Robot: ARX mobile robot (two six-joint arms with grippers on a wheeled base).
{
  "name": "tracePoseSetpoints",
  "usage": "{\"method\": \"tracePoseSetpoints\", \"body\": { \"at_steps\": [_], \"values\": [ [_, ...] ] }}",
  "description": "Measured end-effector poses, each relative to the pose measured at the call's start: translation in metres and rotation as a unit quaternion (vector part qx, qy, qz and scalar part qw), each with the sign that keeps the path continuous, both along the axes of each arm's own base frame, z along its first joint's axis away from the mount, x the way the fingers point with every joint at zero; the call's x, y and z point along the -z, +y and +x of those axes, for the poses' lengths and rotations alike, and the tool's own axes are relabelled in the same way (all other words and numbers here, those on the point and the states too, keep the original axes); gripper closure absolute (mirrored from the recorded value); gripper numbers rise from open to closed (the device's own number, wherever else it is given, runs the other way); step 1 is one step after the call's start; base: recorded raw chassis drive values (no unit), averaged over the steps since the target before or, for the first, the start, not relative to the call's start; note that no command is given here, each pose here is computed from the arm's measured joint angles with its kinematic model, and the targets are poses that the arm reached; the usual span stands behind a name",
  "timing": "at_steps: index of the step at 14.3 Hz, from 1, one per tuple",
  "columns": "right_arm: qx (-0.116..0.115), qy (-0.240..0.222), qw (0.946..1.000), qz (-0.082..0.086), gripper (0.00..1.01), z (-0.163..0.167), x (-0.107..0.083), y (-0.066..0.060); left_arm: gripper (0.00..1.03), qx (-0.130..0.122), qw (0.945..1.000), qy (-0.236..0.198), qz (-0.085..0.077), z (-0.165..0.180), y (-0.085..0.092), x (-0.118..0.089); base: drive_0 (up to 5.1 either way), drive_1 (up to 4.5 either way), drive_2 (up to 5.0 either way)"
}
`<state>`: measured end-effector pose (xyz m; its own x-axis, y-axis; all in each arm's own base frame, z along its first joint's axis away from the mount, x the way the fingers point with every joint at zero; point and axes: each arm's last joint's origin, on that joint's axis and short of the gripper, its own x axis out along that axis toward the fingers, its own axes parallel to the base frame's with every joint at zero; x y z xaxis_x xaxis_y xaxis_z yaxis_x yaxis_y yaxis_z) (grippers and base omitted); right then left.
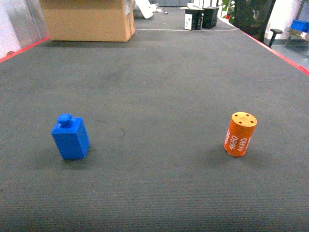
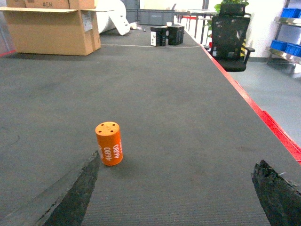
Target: Sort blue parts and orange caps into right shelf containers
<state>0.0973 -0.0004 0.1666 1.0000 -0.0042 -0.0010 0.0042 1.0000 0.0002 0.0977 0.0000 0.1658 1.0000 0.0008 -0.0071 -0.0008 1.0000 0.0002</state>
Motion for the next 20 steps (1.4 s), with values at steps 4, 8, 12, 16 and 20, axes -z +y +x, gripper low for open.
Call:
{"method": "tracePoseSetpoints", "body": {
  "at_steps": [4,8,12,16,20],
  "values": [
    [0.000,-0.002,1.0000,0.000,0.03,0.0000,-0.0003,0.0000,0.05,0.000,1.0000,-0.002,0.000,0.0000,0.0000,-0.0003,0.0,0.00,0.0],
    [0.000,-0.002,1.0000,0.000,0.03,0.0000,-0.0003,0.0000,0.05,0.000,1.0000,-0.002,0.000,0.0000,0.0000,-0.0003,0.0,0.00,0.0],
    [0.000,-0.002,1.0000,0.000,0.03,0.0000,-0.0003,0.0000,0.05,0.000,1.0000,-0.002,0.000,0.0000,0.0000,-0.0003,0.0,0.00,0.0],
    [0.000,-0.002,1.0000,0.000,0.03,0.0000,-0.0003,0.0000,0.05,0.000,1.0000,-0.002,0.000,0.0000,0.0000,-0.0003,0.0,0.00,0.0],
    [0.000,-0.002,1.0000,0.000,0.03,0.0000,-0.0003,0.0000,0.05,0.000,1.0000,-0.002,0.000,0.0000,0.0000,-0.0003,0.0,0.00,0.0]
  ]
}}
